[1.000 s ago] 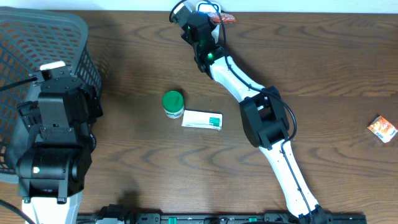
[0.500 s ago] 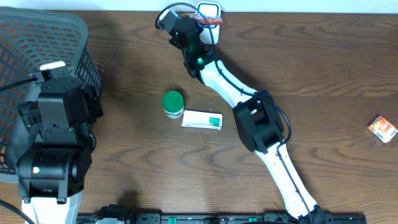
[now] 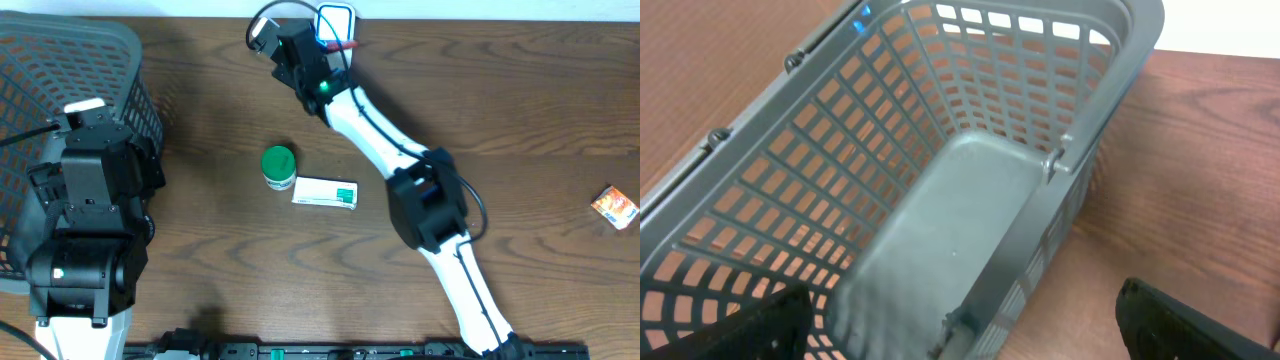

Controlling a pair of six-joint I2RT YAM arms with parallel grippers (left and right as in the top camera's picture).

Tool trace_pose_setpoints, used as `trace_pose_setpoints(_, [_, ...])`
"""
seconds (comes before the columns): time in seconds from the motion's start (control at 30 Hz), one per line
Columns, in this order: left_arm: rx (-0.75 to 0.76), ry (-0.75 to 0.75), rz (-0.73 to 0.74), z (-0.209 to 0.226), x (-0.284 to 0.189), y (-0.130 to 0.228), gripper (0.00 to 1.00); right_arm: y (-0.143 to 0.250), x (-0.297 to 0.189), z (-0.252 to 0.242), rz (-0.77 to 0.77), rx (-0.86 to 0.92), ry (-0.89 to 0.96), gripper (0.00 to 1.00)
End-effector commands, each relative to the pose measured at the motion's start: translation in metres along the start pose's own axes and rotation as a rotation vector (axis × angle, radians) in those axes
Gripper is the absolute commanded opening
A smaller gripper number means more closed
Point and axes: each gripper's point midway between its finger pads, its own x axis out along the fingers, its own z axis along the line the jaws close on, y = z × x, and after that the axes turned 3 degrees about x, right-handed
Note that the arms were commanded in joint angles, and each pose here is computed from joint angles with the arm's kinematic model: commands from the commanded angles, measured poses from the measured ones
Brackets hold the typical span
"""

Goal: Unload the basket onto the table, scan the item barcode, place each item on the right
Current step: 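Move the snack bar to the right table edge and release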

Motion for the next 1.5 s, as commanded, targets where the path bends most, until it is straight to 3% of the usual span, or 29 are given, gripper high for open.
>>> trace_pose_setpoints(0.0, [-0.007,-0.013,0.004,0.003,0.001,0.002,0.96,-0.054,-0.084,-0.055,-0.037,0.086,0.030,0.01])
trace_pose_setpoints(0.17, [-0.007,-0.013,0.004,0.003,0.001,0.002,0.96,-0.020,-0.154,-0.108,0.164,0.197,0.133,0.01])
trace_pose_setpoints(0.37, [-0.007,-0.013,0.004,0.003,0.001,0.002,0.96,0.060,-0.223,-0.197,0.388,0.440,0.339,0.01])
trace_pose_setpoints(0.63, [-0.007,-0.013,0.004,0.003,0.001,0.002,0.96,0.231,-0.273,-0.273,0.737,0.824,0.534,0.01])
trace_pose_setpoints(0.8, [-0.007,-0.013,0.004,0.003,0.001,0.002,0.96,0.368,-0.297,-0.271,0.983,1.030,0.639,0.01])
trace_pose_setpoints(0.93, [-0.007,-0.013,0.004,0.003,0.001,0.002,0.96,0.446,-0.316,-0.249,1.123,1.107,0.662,0.01])
trace_pose_setpoints(1.07, [-0.007,-0.013,0.004,0.003,0.001,0.002,0.96,0.495,-0.337,-0.234,1.199,1.191,0.700,0.01])
trace_pose_setpoints(1.2, [-0.007,-0.013,0.004,0.003,0.001,0.002,0.96,0.507,-0.353,-0.240,1.183,1.289,0.738,0.03])
trace_pose_setpoints(1.37, [-0.007,-0.013,0.004,0.003,0.001,0.002,0.96,0.452,-0.330,-0.258,0.907,1.418,0.511,0.99])
trace_pose_setpoints(1.47, [-0.007,-0.013,0.004,0.003,0.001,0.002,0.96,0.391,-0.315,-0.266,0.685,1.467,0.326,0.99])
